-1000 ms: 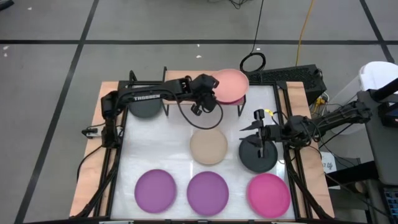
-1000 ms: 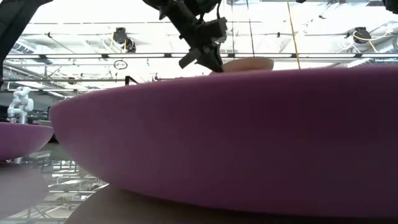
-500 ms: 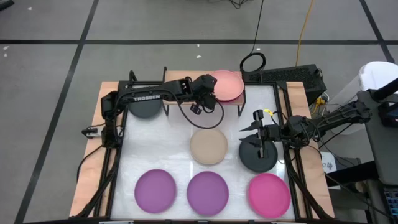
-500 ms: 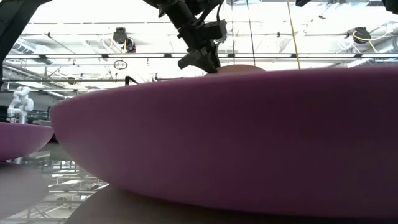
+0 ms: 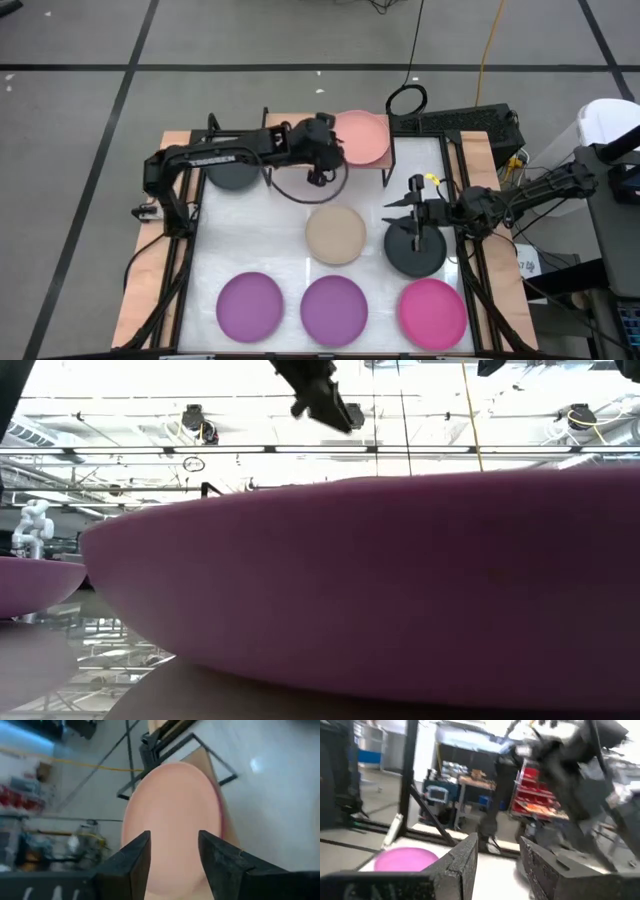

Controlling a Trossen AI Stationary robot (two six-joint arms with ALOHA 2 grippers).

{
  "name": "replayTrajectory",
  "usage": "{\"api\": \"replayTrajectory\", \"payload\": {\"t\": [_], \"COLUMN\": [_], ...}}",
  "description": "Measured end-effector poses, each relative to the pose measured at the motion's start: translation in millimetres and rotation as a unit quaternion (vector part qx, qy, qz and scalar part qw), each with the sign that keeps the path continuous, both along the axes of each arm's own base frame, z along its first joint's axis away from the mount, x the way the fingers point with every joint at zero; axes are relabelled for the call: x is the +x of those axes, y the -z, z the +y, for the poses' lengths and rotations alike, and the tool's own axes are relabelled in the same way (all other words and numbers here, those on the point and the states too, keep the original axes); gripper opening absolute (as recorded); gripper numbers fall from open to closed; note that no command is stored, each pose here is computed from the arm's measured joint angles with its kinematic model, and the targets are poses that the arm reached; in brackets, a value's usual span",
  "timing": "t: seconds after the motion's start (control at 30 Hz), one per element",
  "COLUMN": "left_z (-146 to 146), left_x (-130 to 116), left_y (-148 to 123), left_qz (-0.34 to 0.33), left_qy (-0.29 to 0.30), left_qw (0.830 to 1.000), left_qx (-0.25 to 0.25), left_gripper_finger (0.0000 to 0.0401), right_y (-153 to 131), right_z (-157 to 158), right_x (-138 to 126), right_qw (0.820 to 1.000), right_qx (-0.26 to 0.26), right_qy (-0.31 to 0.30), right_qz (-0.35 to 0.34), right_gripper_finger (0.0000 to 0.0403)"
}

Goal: Place and stack plates onto a shelf
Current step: Stack the bottom black plate on top of the light pink plate on the shelf

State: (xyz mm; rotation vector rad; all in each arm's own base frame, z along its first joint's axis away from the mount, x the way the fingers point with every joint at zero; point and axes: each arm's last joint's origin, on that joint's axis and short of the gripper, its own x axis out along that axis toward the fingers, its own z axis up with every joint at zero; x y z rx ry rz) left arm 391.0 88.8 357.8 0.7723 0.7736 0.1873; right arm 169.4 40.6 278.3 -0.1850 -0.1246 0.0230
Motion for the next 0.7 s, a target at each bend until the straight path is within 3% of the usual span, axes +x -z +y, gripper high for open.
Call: {"api": "replayTrajectory", "payload": {"t": [0.13, 0.2, 0.3, 0.57, 0.7], "left_z": [-11, -14, -17, -37, -49], "left_x": [-22, -28, -34, -34, -43], "left_y": [-24, -35, -38, 6, 26], "left_qz": [-0.047, -0.091, -0.105, -0.098, -0.151], "left_qy": [-0.032, -0.039, -0.039, -0.035, -0.016], "left_qw": [0.996, 0.987, 0.973, 0.965, 0.955], "left_qx": [-0.065, -0.129, -0.204, -0.24, -0.256], "left_gripper_finger": [0.017, 0.017, 0.017, 0.017, 0.017], "right_y": [3, 4, 4, 7, 10], "right_z": [0, 0, 0, -1, -1], "right_x": [0, 0, 0, 1, 1], "right_qw": [1.0, 1.0, 1.0, 0.999, 0.999], "right_qx": [0.002, -0.003, -0.005, 0.018, 0.017], "right_qy": [-0.001, 0.0, 0.002, 0.011, 0.011], "right_qz": [0.016, 0.021, 0.02, 0.034, 0.05], "right_gripper_finger": [0.0128, 0.0128, 0.0128, 0.0128, 0.0128]}}
